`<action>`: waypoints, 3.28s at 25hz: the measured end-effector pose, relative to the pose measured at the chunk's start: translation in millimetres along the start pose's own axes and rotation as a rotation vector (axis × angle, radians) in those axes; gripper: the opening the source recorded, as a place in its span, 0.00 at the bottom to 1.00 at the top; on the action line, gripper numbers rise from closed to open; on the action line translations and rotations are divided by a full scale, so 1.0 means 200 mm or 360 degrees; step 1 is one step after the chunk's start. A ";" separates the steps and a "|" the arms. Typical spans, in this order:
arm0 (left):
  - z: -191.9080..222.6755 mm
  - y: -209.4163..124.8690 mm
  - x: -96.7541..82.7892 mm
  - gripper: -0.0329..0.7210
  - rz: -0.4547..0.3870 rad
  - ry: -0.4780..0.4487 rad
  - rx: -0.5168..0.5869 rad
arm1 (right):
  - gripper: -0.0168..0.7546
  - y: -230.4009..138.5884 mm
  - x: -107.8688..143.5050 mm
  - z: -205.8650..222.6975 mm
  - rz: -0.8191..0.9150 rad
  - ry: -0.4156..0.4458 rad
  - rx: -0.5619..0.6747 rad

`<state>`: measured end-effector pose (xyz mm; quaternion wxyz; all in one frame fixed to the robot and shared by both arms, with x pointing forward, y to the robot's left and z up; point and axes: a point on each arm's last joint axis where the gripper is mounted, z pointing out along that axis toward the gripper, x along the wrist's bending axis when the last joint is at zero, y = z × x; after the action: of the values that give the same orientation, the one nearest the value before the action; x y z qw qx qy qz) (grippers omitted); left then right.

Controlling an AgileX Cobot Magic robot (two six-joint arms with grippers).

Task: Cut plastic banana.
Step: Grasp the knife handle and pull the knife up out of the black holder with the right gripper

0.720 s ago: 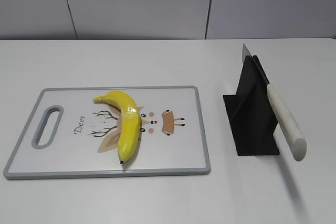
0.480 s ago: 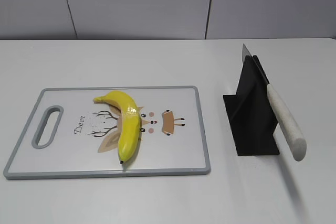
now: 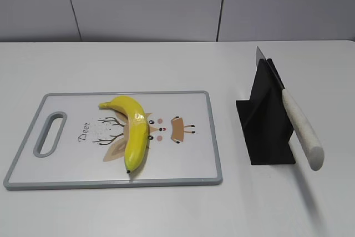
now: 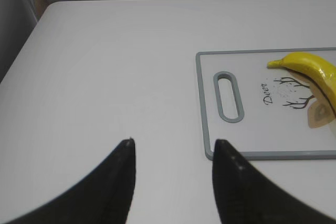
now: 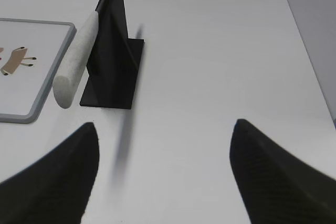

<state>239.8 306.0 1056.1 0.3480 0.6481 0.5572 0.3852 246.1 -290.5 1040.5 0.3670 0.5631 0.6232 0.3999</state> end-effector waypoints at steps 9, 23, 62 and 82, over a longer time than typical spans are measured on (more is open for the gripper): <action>0.00 0.00 0.00 0.65 0.0000 0.0000 0.0000 | 0.79 0.00 0.00 0.00 0.0005 0.0006 -0.0001; 0.00 0.00 0.00 0.64 0.0000 0.0000 0.0000 | 0.78 0.22 -0.02 0.15 0.0056 0.0041 0.0323; 0.00 0.00 0.00 0.62 0.0000 0.0000 0.0000 | 0.73 0.36 0.49 1.17 -0.0160 0.0004 0.1590; 0.00 0.00 0.00 0.60 0.0000 0.0000 0.0000 | 0.25 0.25 0.51 1.28 -0.0136 -0.0003 0.1731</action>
<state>239.8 306.0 1056.1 0.3480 0.6481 0.5572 0.3852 490.2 -165.5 980.4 0.0393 0.6462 0.7622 0.0041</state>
